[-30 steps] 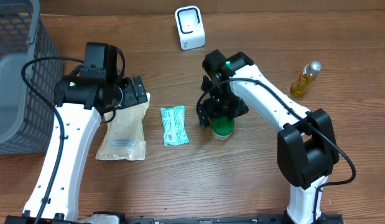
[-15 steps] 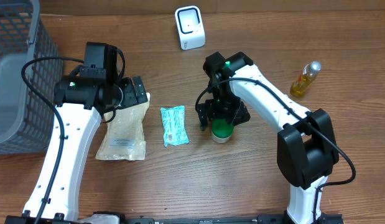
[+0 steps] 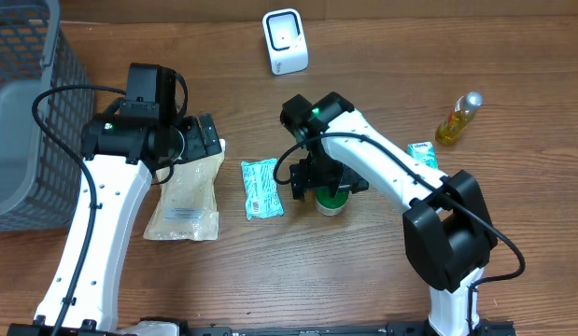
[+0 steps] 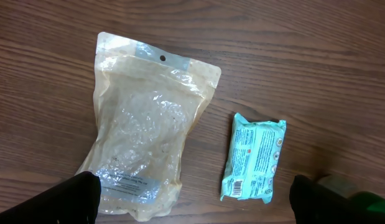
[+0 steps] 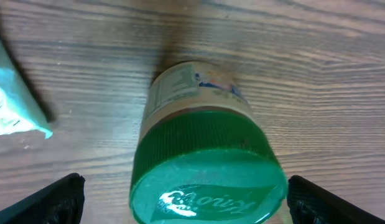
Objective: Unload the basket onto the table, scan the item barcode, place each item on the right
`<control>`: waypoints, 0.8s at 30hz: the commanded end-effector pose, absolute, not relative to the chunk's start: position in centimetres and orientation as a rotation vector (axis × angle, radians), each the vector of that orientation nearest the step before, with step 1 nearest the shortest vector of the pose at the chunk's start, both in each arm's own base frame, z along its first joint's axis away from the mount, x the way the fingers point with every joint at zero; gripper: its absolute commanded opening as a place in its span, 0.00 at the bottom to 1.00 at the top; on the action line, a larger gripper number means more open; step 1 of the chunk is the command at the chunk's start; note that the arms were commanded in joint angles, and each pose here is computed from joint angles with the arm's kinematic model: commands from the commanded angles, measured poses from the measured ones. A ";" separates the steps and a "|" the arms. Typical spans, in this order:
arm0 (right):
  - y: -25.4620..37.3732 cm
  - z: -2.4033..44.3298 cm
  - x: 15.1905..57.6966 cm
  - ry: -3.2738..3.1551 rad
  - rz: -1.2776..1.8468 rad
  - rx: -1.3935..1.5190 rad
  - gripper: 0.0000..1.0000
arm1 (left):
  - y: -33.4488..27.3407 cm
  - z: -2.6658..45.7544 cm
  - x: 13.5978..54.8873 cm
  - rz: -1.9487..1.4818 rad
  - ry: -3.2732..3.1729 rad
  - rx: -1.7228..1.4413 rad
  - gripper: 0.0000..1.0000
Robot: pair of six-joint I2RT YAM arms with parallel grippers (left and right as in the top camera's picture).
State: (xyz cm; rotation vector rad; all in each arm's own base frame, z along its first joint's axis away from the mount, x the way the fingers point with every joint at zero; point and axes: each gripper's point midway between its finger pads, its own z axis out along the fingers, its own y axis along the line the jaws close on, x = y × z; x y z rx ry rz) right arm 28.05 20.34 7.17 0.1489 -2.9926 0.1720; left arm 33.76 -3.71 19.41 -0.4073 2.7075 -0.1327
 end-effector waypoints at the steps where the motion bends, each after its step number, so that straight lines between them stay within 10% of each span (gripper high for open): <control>1: 20.8 7.9 30.0 -3.097 0.180 0.106 1.00 | -3.5 19.7 33.9 -0.124 2.698 -0.402 1.00; 24: 18.4 10.7 30.7 -3.210 0.317 -0.006 0.98 | -3.5 19.7 33.9 -0.124 2.698 -0.402 0.99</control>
